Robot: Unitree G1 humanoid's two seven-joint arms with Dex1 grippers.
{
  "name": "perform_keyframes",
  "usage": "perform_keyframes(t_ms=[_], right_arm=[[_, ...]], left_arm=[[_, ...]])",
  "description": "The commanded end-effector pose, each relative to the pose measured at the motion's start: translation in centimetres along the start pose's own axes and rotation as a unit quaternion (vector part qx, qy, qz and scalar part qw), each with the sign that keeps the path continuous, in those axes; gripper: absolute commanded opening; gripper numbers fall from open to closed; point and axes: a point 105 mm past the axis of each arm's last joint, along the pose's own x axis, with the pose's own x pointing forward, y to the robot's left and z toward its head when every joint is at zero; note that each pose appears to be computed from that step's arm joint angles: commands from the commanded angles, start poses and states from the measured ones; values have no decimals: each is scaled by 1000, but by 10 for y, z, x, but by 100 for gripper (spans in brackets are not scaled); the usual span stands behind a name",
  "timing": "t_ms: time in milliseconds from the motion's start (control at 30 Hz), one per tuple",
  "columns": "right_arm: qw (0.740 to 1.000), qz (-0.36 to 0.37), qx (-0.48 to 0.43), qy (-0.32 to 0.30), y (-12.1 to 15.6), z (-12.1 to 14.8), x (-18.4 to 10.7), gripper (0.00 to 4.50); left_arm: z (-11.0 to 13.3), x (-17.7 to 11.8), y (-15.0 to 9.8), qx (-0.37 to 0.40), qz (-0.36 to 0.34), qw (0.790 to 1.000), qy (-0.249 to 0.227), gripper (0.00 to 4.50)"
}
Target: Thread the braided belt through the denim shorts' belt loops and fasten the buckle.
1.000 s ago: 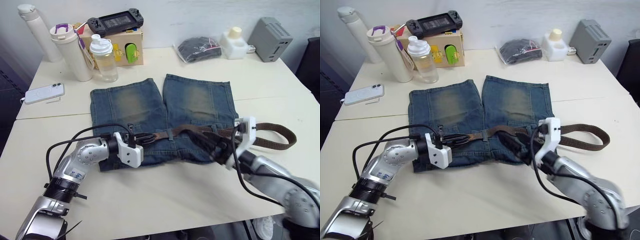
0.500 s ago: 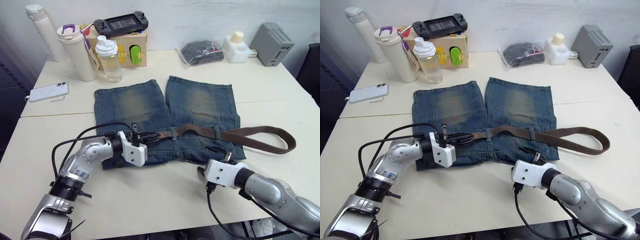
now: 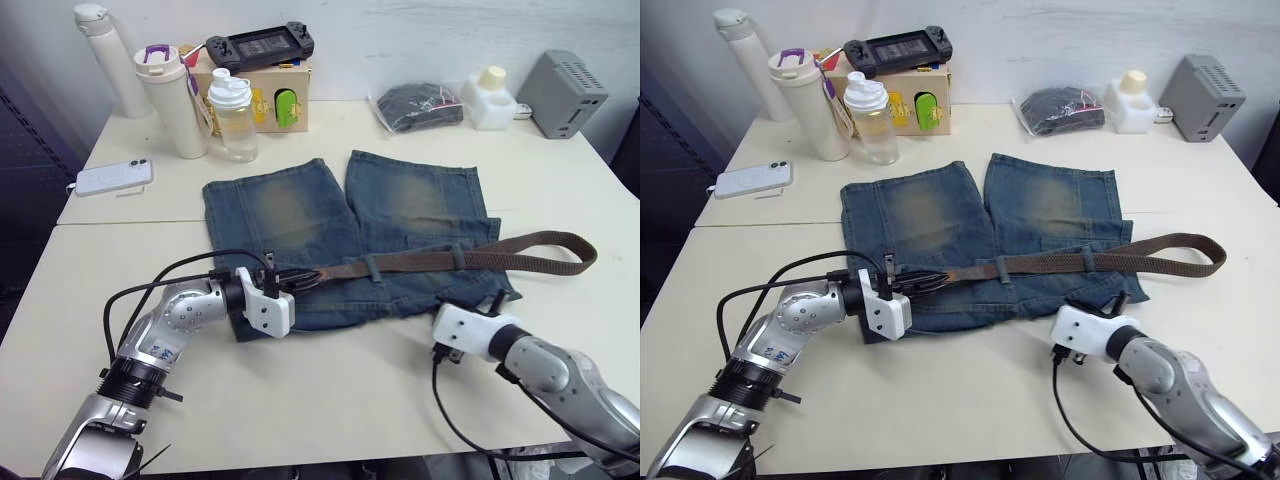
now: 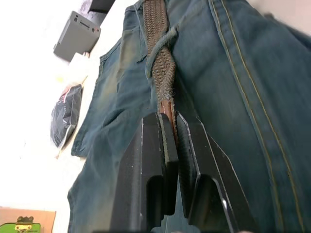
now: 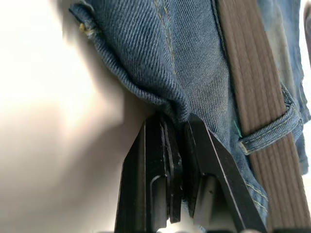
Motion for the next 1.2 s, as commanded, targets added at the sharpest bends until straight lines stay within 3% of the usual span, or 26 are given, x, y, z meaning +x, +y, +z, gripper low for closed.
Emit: perform_keyframes(t_ms=[33, 200, 400, 500, 733, 833, 933, 1000, 1067, 1200], right_arm=[[997, -34, -3, 73, -26, -43, -10, 3], [994, -55, 2, 94, -41, -59, -13, 3], [994, -55, 29, 90, -40, -56, -9, 3], [993, -64, 52, 87, -40, -53, -10, 99], [991, -51, 91, 89, -49, -52, -33, 436], [982, 2, 176, 60, -49, -38, -48, 445], [956, 70, 286, -14, -53, -4, -61, 445], [919, 122, 363, -90, -57, 28, -68, 445], [868, 190, 434, -151, -58, 58, -75, 445], [767, 302, 527, -206, -37, 98, -67, 445]], left_arm=[[9, -5, 7, 10, 24, 1000, -7, 0], [17, -10, 0, 14, 18, 1000, -22, 0], [22, -11, -5, 10, 13, 999, -31, 0], [22, -7, -5, 13, 16, 999, -31, 0], [25, -7, -9, 19, 21, 999, -35, 0], [23, -10, -5, 39, 38, 998, -30, 0], [23, -11, -3, 51, 46, 997, -27, 0], [22, -11, -6, 57, 37, 997, -27, 0], [23, -11, -6, 59, 39, 997, -27, 0], [24, -11, -2, 69, 48, 996, -29, 0]])
